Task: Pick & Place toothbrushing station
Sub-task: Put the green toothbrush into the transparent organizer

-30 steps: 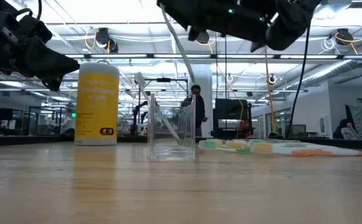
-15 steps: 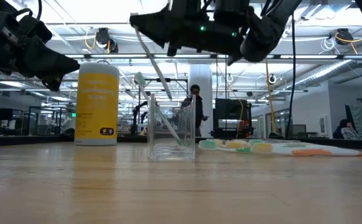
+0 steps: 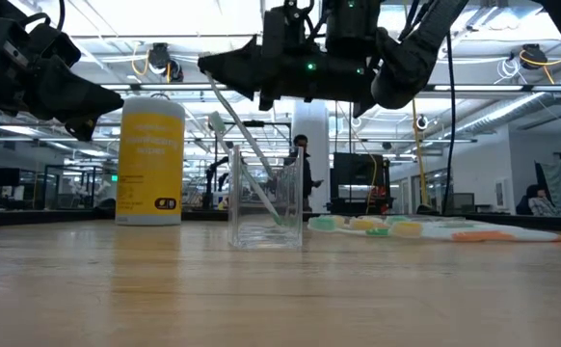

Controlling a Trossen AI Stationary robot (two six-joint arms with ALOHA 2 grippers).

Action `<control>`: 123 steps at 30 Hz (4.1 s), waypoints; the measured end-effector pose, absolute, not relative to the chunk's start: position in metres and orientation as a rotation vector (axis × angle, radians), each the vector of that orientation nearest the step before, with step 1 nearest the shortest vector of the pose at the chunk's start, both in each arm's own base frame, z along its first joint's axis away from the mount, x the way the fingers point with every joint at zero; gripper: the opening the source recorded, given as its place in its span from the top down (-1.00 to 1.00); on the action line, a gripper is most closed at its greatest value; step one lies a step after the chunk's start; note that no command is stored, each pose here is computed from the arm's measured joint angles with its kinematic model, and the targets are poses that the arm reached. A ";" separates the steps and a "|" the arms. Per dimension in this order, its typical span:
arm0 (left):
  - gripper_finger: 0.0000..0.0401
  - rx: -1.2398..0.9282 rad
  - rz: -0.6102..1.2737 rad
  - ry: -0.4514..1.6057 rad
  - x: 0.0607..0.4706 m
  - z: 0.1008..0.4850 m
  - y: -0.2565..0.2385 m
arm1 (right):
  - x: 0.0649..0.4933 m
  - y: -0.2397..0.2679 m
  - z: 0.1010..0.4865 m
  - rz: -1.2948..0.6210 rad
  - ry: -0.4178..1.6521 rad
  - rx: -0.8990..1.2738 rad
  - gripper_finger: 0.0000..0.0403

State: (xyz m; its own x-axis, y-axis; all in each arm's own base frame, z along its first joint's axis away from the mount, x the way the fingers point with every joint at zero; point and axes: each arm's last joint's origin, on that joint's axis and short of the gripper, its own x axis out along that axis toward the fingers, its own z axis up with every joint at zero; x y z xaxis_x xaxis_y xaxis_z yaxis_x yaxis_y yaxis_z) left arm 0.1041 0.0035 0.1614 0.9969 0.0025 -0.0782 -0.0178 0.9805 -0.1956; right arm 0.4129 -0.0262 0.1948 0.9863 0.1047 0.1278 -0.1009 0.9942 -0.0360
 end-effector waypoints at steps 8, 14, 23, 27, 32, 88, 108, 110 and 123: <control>0.76 -0.197 0.010 0.078 0.104 0.161 0.003 | 0.413 -0.028 0.191 0.100 -0.091 -0.024 0.75; 0.76 -0.198 0.010 0.078 0.104 0.161 0.003 | 0.413 -0.027 0.188 0.102 -0.064 -0.021 0.75; 0.76 -0.198 0.010 0.078 0.104 0.161 0.004 | 0.414 -0.020 0.185 0.117 -0.028 -0.016 0.75; 0.76 -0.197 0.011 0.077 0.104 0.161 0.004 | 0.414 -0.020 0.184 0.117 -0.018 -0.016 0.75; 0.76 -0.198 0.010 0.078 0.104 0.161 0.004 | 0.414 -0.020 0.181 0.117 0.010 -0.015 0.75; 0.76 -0.197 0.010 0.078 0.104 0.161 0.003 | 0.414 -0.023 0.173 0.048 0.091 -0.117 0.46; 0.76 -0.197 0.010 0.078 0.104 0.161 0.003 | 0.410 -0.023 0.185 0.034 0.105 -0.117 0.07; 0.76 -0.197 0.010 0.078 0.104 0.161 0.003 | 0.407 -0.023 0.189 0.015 0.128 -0.117 0.05; 0.76 -0.197 0.010 0.078 0.104 0.161 0.004 | 0.371 -0.023 0.238 -0.089 0.335 -0.149 0.07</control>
